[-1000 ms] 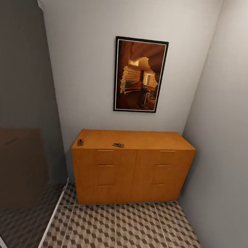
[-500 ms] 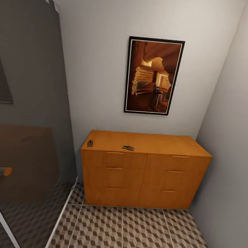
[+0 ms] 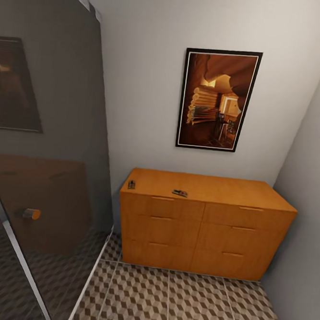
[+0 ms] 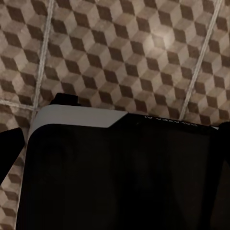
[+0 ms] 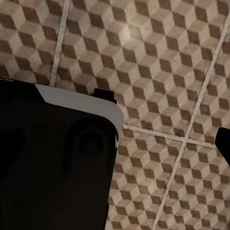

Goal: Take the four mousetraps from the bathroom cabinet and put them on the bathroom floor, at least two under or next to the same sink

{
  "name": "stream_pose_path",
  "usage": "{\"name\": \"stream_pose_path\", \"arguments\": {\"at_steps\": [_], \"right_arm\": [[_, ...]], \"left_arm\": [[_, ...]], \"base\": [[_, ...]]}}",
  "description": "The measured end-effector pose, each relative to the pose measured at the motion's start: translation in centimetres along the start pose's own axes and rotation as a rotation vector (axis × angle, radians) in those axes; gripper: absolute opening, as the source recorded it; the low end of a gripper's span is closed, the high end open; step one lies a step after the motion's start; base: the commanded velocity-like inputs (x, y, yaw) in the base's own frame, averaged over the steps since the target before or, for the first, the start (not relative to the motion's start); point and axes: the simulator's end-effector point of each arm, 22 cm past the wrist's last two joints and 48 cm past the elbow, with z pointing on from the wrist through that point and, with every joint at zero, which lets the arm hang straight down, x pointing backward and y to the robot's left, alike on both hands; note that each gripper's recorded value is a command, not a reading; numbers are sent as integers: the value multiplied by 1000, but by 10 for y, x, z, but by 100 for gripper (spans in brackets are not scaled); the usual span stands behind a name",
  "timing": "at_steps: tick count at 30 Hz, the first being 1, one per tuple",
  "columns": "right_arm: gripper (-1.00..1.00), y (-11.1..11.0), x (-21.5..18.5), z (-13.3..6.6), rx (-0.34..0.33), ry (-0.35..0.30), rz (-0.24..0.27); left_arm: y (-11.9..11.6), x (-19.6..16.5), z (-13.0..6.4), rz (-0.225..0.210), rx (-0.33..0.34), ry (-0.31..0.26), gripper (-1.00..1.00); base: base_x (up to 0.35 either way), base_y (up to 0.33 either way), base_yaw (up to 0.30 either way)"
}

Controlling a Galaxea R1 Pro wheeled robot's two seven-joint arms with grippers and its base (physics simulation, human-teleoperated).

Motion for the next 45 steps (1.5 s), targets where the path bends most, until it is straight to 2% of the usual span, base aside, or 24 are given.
{"name": "stream_pose_path", "arguments": {"at_steps": [45], "right_arm": [[100,-1,0,0,1,0,-3]], "left_arm": [[-1,0,0,2,1,0,100]], "base": [[286,0,5]]}}
